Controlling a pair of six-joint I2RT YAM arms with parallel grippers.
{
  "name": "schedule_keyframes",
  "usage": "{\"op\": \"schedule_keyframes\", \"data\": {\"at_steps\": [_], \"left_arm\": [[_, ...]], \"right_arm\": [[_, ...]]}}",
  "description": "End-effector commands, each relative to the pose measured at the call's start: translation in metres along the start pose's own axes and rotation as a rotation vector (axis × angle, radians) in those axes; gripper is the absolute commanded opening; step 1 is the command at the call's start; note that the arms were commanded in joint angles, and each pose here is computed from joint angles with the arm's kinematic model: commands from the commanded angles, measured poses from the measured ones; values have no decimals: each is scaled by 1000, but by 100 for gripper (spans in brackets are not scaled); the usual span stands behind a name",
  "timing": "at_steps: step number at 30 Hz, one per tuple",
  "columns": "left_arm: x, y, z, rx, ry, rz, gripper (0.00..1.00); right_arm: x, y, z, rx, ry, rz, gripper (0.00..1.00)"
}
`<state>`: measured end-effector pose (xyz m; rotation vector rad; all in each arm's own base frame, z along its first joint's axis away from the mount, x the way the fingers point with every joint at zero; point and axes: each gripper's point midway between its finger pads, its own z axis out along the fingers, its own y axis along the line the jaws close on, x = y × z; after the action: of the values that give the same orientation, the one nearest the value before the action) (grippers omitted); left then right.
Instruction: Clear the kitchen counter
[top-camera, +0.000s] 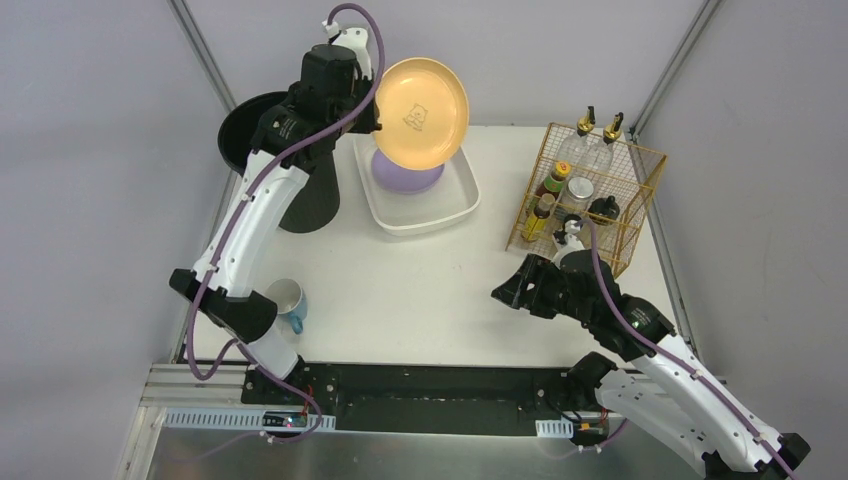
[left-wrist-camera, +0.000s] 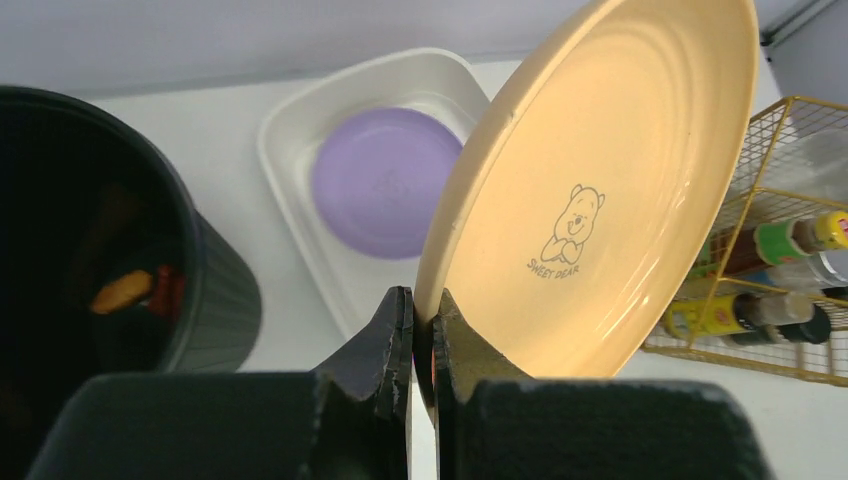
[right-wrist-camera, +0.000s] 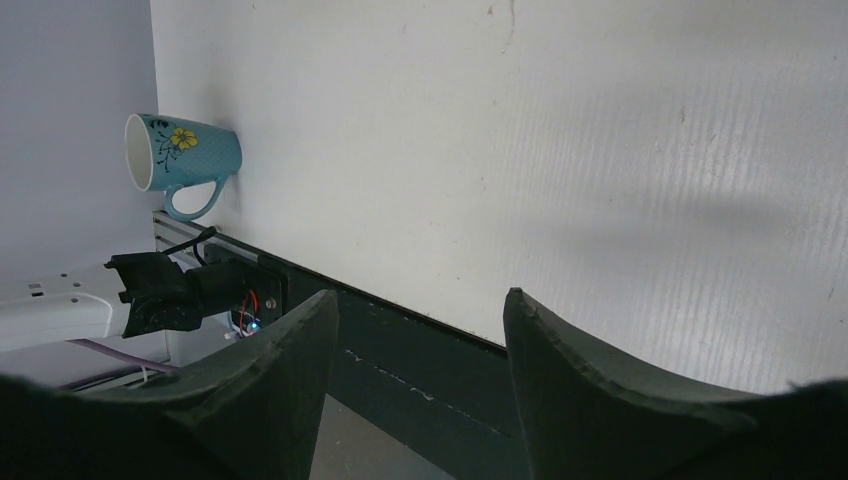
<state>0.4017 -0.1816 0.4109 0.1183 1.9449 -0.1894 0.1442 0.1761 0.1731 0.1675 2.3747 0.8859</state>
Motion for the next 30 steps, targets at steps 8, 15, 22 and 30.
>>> {"op": "schedule_keyframes", "data": {"at_steps": [8, 15, 22, 30], "left_arm": [[50, -17, 87, 170, 222, -347, 0], [91, -1, 143, 59, 321, -453, 0], [133, 18, 185, -92, 383, -563, 0], [174, 45, 218, -302, 386, -633, 0]], "right_arm": [[3, -3, 2, 10, 13, 10, 65], [4, -4, 6, 16, 24, 10, 65], [6, -6, 10, 21, 29, 9, 66], [9, -9, 11, 22, 33, 11, 66]]}}
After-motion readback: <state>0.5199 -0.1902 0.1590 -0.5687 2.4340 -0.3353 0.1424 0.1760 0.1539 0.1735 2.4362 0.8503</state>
